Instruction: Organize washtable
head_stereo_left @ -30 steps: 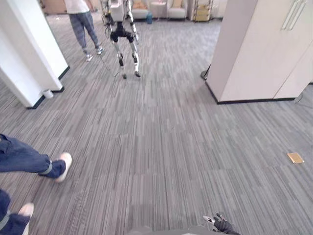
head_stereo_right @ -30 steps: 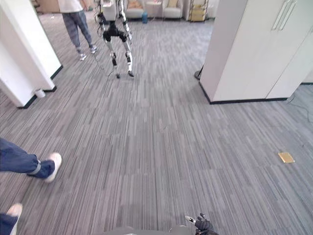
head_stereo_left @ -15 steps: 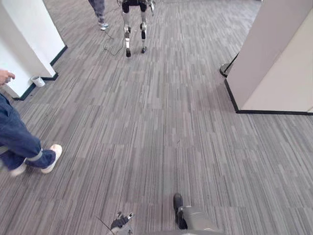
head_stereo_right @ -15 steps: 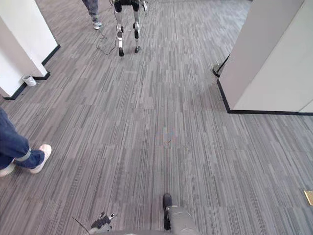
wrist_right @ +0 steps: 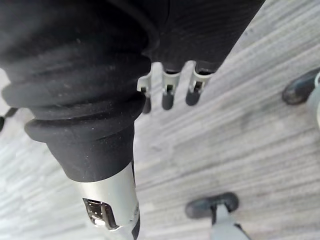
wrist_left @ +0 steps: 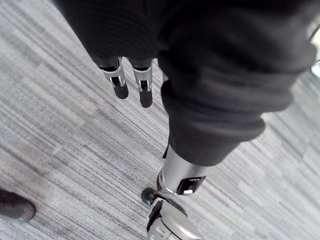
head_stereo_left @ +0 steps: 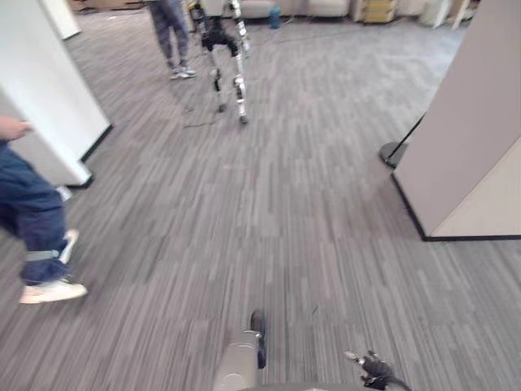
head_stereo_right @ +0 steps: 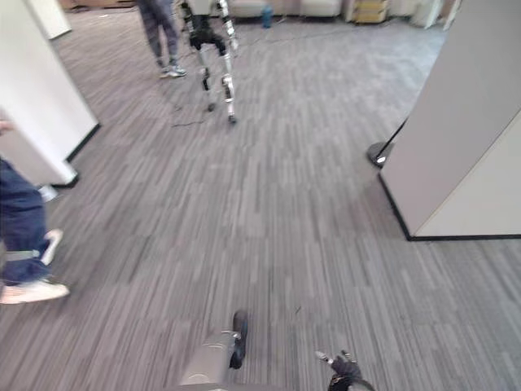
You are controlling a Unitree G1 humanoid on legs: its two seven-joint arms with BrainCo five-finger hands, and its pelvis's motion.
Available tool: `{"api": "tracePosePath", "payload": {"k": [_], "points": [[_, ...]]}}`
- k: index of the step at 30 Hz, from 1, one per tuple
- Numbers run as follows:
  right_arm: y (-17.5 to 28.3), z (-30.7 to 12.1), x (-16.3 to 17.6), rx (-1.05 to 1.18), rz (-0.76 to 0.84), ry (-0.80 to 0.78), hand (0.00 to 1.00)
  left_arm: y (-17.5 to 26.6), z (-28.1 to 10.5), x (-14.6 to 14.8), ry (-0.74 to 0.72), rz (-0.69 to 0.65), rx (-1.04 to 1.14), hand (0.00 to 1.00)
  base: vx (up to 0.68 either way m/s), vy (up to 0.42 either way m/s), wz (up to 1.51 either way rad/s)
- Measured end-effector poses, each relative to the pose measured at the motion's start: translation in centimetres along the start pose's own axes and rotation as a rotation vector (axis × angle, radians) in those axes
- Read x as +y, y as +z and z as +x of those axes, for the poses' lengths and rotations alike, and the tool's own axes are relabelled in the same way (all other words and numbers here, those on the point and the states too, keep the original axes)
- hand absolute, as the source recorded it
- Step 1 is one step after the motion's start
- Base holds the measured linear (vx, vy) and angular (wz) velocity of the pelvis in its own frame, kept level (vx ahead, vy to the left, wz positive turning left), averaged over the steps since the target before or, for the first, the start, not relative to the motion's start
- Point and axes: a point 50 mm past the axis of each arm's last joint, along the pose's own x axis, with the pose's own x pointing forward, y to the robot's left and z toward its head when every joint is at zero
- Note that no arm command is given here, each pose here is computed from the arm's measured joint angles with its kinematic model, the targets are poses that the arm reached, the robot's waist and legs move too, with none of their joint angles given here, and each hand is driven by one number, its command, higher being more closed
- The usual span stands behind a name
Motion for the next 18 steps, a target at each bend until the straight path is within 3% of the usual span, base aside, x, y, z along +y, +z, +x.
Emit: {"api": "tracePosePath", "payload": {"k": [3, 7, 9, 13, 16, 18], "points": [[-1.0, -0.1, 1.3, 0.031, -0.027, 0.039, 0.0, 2.4, 0.4, 0.7, 0.002, 0.129, -0.06, 0.0, 0.73, 0.385, -0.04], [-0.2, -0.2, 0.4, -0.027, 0.007, 0.022, 0.0, 6.5, 1.0, -3.0, -0.11, 0.352, -0.168, 0.0, 0.48, 0.267, -0.1], [0.7, -0.3, -0.6, -0.084, 0.074, -0.009, 0.0, 9.9, 0.9, -6.7, -0.203, 0.454, -0.264, 0.0, 0.42, 0.173, 0.22], [-2.7, -1.3, -2.7, 0.015, 0.165, -0.096, 0.0, 12.0, -0.3, -13.0, -0.37, 0.5, -0.353, 0.0, 0.53, 0.054, 0.56], [-6.1, -2.5, -3.1, 0.132, 0.185, -0.11, 0.0, 9.9, -0.6, -14.3, -0.407, 0.518, -0.297, 0.0, 0.87, -0.027, 0.19], [-6.6, -2.8, -3.8, 0.154, 0.198, -0.129, 0.0, 8.2, -0.3, -13.1, -0.392, 0.476, -0.243, 0.0, 0.84, -0.124, 0.16]]}}
